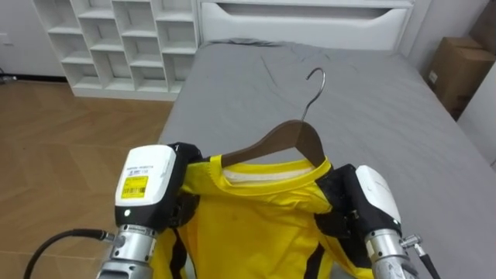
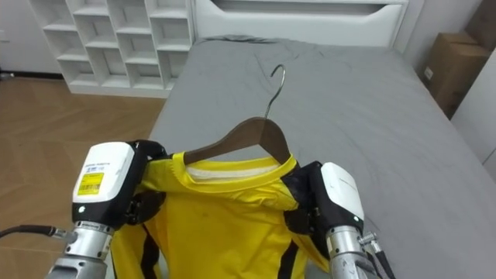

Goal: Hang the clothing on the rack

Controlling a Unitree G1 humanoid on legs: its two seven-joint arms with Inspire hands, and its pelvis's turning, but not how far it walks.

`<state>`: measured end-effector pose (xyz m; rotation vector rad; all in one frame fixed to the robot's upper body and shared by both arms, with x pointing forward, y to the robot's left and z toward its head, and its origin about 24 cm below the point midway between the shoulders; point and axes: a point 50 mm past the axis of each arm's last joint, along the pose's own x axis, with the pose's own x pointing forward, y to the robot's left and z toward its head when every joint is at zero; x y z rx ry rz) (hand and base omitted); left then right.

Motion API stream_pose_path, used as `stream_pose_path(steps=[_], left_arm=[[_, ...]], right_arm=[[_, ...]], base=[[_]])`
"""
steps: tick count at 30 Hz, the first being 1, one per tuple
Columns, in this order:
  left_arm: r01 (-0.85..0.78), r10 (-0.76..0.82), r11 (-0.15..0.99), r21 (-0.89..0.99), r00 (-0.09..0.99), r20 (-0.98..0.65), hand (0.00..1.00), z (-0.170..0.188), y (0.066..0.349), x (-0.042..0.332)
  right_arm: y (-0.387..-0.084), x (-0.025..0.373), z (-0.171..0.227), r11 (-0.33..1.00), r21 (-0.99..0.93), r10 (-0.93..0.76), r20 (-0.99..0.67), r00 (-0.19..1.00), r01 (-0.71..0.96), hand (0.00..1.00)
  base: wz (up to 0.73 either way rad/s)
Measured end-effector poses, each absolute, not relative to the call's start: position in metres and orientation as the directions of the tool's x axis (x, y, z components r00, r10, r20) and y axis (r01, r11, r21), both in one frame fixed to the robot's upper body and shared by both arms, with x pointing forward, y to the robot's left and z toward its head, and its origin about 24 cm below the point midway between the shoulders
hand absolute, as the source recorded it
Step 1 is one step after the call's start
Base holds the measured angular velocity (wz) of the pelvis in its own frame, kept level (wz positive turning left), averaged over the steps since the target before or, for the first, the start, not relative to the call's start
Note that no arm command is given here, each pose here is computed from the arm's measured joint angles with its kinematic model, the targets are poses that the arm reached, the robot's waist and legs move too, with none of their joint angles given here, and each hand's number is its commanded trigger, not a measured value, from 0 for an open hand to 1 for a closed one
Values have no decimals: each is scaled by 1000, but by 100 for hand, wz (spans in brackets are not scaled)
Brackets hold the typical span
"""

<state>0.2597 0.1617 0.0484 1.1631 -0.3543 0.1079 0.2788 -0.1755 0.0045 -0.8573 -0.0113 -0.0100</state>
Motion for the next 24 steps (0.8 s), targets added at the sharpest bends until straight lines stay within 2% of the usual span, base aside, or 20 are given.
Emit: stream_pose_path(steps=[24], left_arm=[[-105,-111,411,906,980,164,0,30,161,260]], right_arm=[[-176,274,-12,622,-780,18,-74,997,-69,100]], base=[[0]])
